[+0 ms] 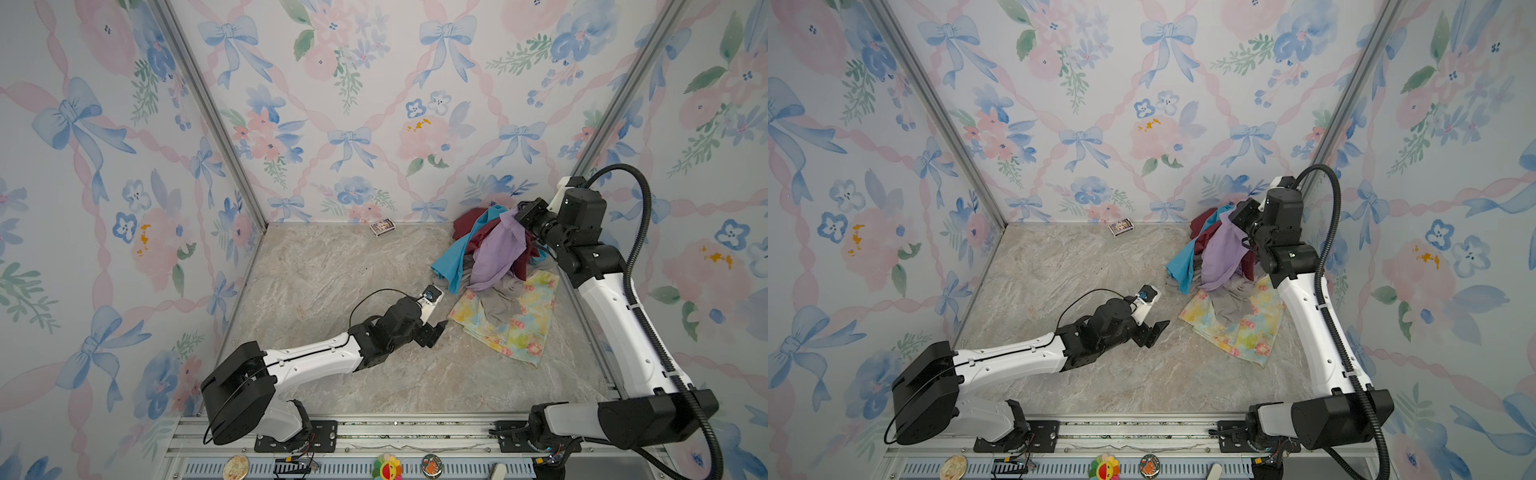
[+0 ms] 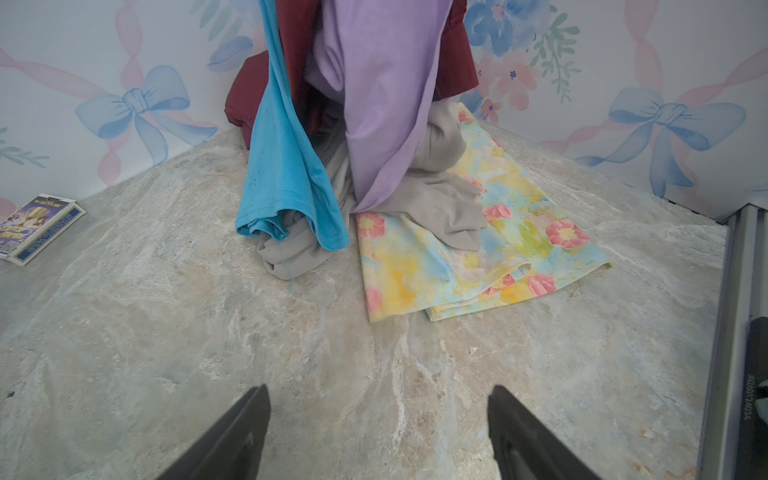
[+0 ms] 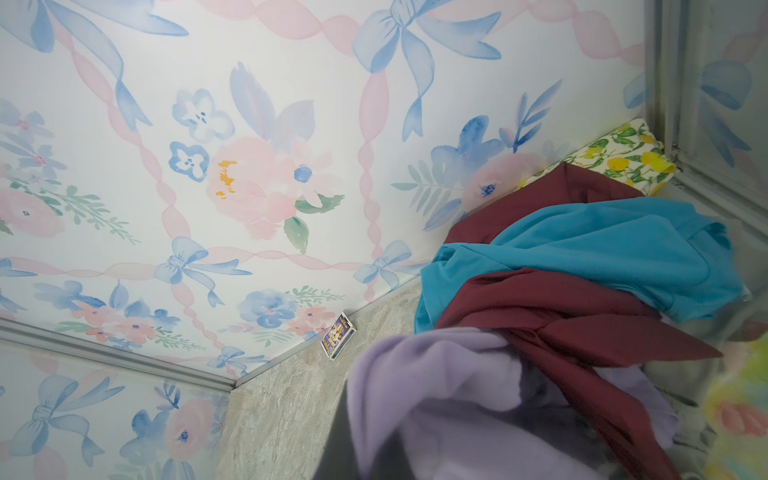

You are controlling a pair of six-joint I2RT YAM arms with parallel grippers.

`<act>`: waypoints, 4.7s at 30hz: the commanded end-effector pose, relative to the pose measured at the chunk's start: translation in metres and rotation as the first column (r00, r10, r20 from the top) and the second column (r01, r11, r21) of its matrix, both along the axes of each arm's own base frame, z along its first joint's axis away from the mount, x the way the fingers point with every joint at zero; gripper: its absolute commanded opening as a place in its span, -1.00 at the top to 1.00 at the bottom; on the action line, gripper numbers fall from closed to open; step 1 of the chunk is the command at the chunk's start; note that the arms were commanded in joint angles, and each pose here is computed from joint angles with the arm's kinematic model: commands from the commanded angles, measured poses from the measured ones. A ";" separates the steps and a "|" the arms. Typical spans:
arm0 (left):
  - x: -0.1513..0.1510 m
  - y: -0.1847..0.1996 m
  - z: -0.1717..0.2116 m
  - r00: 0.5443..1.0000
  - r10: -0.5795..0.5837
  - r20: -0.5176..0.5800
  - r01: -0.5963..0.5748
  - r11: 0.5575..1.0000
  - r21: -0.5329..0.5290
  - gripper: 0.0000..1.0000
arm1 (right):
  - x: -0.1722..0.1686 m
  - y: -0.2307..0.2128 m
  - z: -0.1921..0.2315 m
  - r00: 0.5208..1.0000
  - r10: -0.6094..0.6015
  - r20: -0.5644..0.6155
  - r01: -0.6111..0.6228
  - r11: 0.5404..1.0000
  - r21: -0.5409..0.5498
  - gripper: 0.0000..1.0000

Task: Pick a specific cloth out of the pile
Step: 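Lift the lavender cloth up out of the pile with the right gripper, then reach the left gripper to the lavender cloth and grasp it beside the right gripper, then release the lavender cloth from the right gripper while the left gripper lifts it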

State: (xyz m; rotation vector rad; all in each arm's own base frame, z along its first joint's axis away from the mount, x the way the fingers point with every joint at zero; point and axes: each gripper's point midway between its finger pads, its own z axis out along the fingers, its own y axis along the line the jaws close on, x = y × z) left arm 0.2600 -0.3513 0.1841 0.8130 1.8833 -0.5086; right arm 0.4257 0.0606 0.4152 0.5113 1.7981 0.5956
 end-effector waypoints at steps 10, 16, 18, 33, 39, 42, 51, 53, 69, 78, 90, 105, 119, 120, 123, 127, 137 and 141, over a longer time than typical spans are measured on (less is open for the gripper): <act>0.005 -0.002 0.002 1.000 0.008 0.018 -0.009 1.000 0.021 -0.67 | -0.026 0.024 0.079 0.978 0.086 0.189 -0.086 0.996 -0.013 1.00; 0.006 -0.002 0.000 1.000 0.012 0.020 -0.013 1.000 0.026 -0.67 | -0.036 0.033 0.091 0.970 0.109 0.215 -0.105 0.994 -0.030 1.00; 0.007 -0.001 0.001 1.000 0.016 0.022 -0.017 1.000 0.026 -0.68 | -0.040 0.037 0.096 0.967 0.119 0.226 -0.113 0.993 -0.038 1.00; 0.022 0.010 -0.003 0.998 0.066 0.024 -0.067 0.997 0.037 -0.67 | -0.069 0.072 0.143 0.924 0.230 0.304 -0.205 0.972 -0.111 1.00; 0.030 0.019 0.002 0.994 0.100 0.036 -0.101 0.994 0.034 -0.68 | -0.082 0.093 0.154 0.902 0.296 0.313 -0.257 0.953 -0.161 1.00; 0.030 0.024 0.011 0.992 0.111 0.065 -0.112 0.994 0.014 -0.69 | -0.083 0.102 0.144 0.901 0.321 0.292 -0.283 0.945 -0.166 1.00; 0.038 0.040 0.054 0.980 0.186 0.075 -0.159 0.948 -0.276 -0.83 | -0.079 0.121 0.102 0.901 0.378 0.214 -0.353 0.924 -0.143 1.00; 0.040 0.032 0.057 0.983 0.167 0.073 -0.141 0.949 -0.282 -0.84 | -0.080 0.123 0.095 0.899 0.389 0.204 -0.367 0.920 -0.135 1.00; 0.067 -0.046 0.148 0.952 0.101 0.288 0.044 0.888 -0.458 -0.93 | -0.105 0.130 0.069 0.881 0.445 0.163 -0.436 0.895 -0.089 1.00; 0.091 -0.088 0.156 0.937 0.006 0.348 0.189 0.831 -0.523 -0.60 | -0.114 0.129 0.064 0.880 0.449 0.155 -0.446 0.894 -0.055 1.00; 0.109 -0.068 0.186 0.938 0.035 0.344 0.192 0.775 -0.602 1.00 | -0.109 0.107 0.038 0.906 0.411 0.105 -0.408 0.912 -0.047 1.00; 0.100 -0.039 0.250 0.938 0.082 0.338 0.178 0.722 -0.669 1.00 | -0.093 0.059 -0.030 0.948 0.318 -0.022 -0.318 0.948 -0.008 -0.20; 0.100 -0.046 0.302 0.929 0.070 0.363 0.222 0.680 -0.699 1.00 | -0.100 0.027 -0.083 0.968 0.234 -0.092 -0.244 0.963 -0.112 -0.59; 0.101 -0.048 0.307 0.929 0.069 0.364 0.225 0.673 -0.704 1.00 | -0.101 0.023 -0.088 0.971 0.219 -0.101 -0.230 0.966 -0.121 -0.61; 0.105 -0.055 0.321 0.929 0.068 0.364 0.232 0.658 -0.716 1.00 | -0.105 0.012 -0.104 0.975 0.183 -0.127 -0.199 0.972 -0.126 -0.63; 0.109 -0.066 0.338 0.929 0.057 0.365 0.244 0.648 -0.721 1.00 | -0.110 0.000 -0.121 0.976 0.150 -0.159 -0.173 0.974 -0.144 -0.65; 0.104 -0.078 0.376 0.918 0.038 0.396 0.277 0.654 -0.704 1.00 | -0.115 -0.019 -0.141 0.979 0.080 -0.186 -0.113 0.978 -0.176 -0.67; 0.104 -0.074 0.395 0.911 0.062 0.409 0.271 0.657 -0.703 1.00 | -0.115 -0.024 -0.147 0.979 0.052 -0.199 -0.088 0.980 -0.179 -0.66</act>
